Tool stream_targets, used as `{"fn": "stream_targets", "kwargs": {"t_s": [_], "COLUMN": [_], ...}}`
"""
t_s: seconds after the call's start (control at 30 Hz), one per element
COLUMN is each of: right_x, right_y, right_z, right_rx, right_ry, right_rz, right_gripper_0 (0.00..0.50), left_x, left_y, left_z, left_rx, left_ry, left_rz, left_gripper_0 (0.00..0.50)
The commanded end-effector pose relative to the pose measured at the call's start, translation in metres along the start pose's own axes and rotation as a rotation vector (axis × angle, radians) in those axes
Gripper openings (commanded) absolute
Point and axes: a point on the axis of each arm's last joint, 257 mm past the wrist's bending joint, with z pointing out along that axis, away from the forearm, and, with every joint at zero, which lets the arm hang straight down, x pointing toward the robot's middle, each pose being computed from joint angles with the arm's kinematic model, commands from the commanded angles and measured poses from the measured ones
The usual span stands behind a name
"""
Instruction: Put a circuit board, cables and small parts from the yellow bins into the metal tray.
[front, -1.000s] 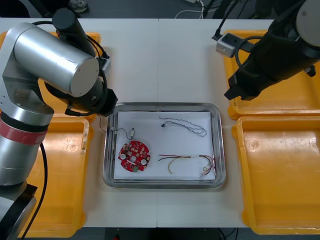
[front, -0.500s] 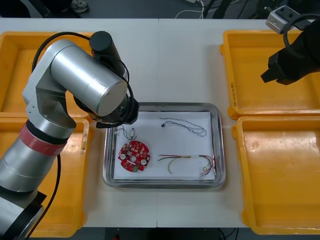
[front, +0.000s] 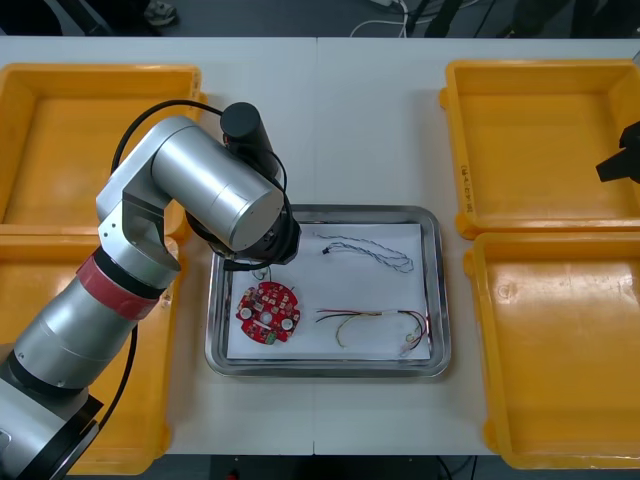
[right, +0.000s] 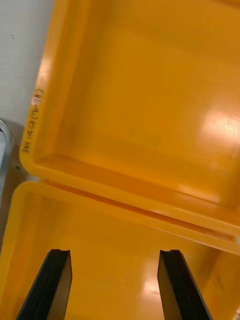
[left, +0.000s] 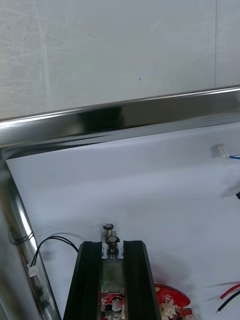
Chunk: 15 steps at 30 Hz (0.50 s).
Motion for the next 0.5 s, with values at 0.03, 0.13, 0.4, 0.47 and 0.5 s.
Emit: {"fn": "stream_targets", "kwargs": {"t_s": [0.03,0.13,0.4,0.47,0.5], "right_x": [0.01,0.019,0.038,0.045,0.047], "right_y": [-0.034,-0.042,-0.051,-0.051,-0.051], "right_z": [-0.024,-0.025,-0.025,-0.021,-0.02], "right_rx": [0.081,0.095,0.136,0.133,0.131], "right_ry": [-0.018,-0.017,0.002,0.018,0.023], "right_rz": [0.065,0.09,0.099,0.105,0.106], "right_gripper_0": [0.5,0.5,0.5,0.5,0.5], "left_x": [-0.012,-0.014,-0.017,-0.018,-0.018], "left_y": [-0.029,-0.03,-0.032,-0.033,-0.033], "left_z": [-0.003,0.002,0.005,0.004,0.004], "left_rx": [0.043,0.047,0.06,0.062,0.062], "left_ry": [-0.029,-0.031,-0.039,-0.041,-0.041], "left_rz": [0.03,0.025,0.022,0.02,0.02], "left_gripper_0": [0.003,0.005,0.012,0.159,0.217]}}
